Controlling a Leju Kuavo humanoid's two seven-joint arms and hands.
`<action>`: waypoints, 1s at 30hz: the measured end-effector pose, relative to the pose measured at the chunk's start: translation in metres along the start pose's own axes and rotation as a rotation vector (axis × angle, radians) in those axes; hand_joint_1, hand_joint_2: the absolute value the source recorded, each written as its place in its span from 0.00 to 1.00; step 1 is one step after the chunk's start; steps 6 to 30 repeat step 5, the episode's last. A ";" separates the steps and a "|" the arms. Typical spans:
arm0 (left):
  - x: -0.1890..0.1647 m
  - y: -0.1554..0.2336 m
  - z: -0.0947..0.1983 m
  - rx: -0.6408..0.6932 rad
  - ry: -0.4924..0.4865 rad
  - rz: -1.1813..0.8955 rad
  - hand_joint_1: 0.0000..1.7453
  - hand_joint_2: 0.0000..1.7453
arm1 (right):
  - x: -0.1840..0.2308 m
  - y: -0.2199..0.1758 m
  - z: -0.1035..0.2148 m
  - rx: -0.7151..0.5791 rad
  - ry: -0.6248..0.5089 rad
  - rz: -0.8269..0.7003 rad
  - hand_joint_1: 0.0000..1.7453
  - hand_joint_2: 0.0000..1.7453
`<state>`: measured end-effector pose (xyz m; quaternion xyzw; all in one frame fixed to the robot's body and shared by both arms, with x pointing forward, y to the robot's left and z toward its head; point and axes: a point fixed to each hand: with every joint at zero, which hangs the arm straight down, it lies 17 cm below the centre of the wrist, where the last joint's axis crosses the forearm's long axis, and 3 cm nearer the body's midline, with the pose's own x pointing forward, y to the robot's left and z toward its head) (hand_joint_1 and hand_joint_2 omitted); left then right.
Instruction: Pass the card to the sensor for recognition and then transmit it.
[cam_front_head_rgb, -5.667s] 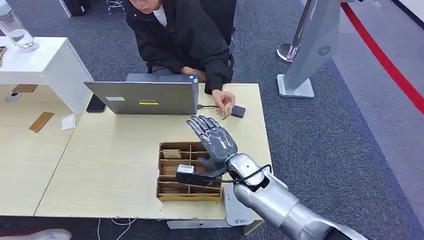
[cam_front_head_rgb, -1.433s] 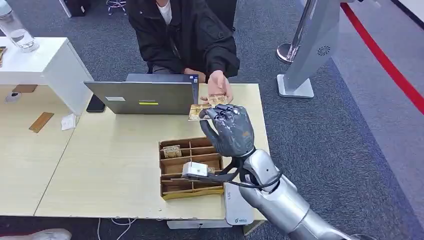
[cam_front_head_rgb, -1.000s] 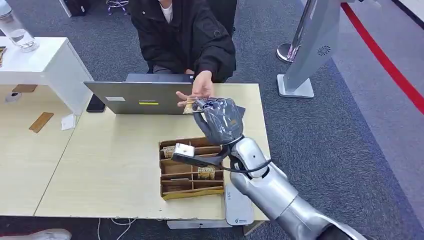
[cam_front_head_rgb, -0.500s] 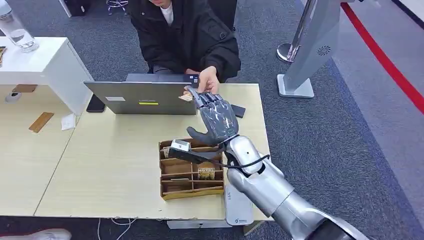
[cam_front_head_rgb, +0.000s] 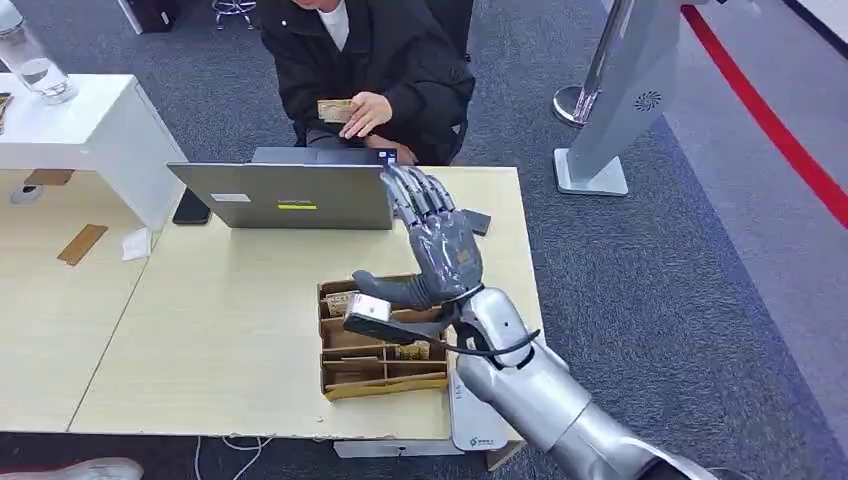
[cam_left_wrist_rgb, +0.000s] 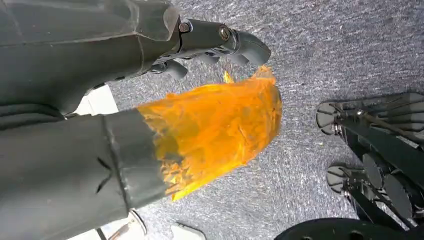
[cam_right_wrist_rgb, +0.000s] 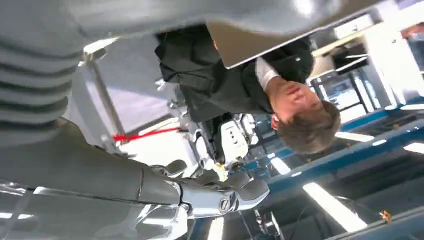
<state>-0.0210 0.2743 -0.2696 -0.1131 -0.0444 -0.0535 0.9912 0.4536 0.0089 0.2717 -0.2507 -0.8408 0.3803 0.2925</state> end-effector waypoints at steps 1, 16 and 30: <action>0.000 -0.002 0.000 -0.006 -0.001 0.004 0.00 0.00 | 0.002 -0.003 0.003 -0.010 -0.002 -0.025 0.00 0.00; 0.001 -0.010 -0.001 -0.027 -0.006 0.025 0.00 0.00 | 0.012 -0.016 0.015 -0.057 -0.019 -0.156 0.00 0.00; 0.001 -0.010 -0.001 -0.027 -0.006 0.025 0.00 0.00 | 0.012 -0.016 0.015 -0.057 -0.019 -0.156 0.00 0.00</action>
